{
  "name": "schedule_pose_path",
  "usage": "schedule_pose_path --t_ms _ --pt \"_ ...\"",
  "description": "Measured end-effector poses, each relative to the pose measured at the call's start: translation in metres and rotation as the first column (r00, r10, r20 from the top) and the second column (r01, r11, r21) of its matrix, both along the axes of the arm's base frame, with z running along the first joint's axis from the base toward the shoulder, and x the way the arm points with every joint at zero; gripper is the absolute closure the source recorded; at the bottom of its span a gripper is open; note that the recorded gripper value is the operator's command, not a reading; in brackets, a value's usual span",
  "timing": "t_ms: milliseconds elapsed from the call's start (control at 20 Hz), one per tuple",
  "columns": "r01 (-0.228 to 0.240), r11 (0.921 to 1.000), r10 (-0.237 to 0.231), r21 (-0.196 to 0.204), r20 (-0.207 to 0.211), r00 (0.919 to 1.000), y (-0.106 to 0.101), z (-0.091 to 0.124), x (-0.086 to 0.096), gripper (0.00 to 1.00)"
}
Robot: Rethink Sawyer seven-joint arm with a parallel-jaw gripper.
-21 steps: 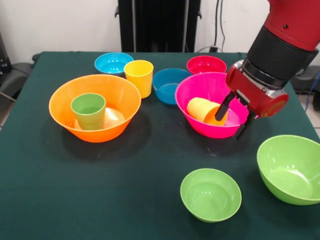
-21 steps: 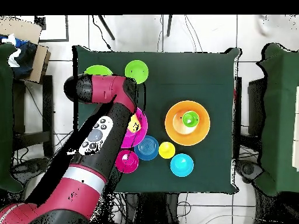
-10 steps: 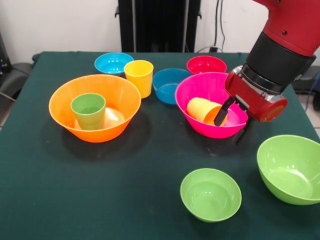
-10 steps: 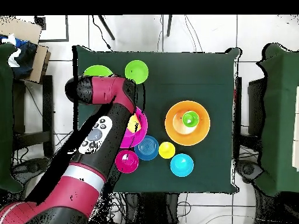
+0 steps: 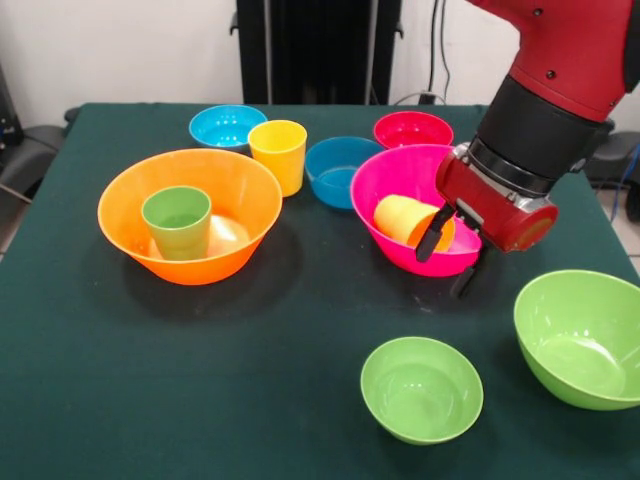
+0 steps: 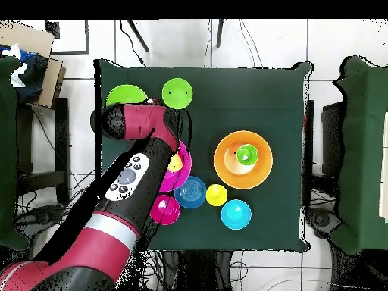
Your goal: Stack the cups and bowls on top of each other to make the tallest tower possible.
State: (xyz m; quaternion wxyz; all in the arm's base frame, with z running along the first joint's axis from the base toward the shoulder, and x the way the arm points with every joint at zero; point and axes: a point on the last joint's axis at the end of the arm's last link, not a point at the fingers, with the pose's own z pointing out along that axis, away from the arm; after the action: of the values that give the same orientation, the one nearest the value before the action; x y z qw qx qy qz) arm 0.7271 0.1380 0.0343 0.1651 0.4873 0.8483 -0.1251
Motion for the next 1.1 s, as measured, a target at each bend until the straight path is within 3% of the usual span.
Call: schedule_pose_path --t_ms 650,1100 --pt "0.039 0.9992 -0.039 -0.009 -0.027 0.9989 -0.016 -0.014 -0.026 0.00" --pt "0.070 0.9970 -0.069 0.034 -0.048 0.9965 0.022 0.006 -0.052 0.00"
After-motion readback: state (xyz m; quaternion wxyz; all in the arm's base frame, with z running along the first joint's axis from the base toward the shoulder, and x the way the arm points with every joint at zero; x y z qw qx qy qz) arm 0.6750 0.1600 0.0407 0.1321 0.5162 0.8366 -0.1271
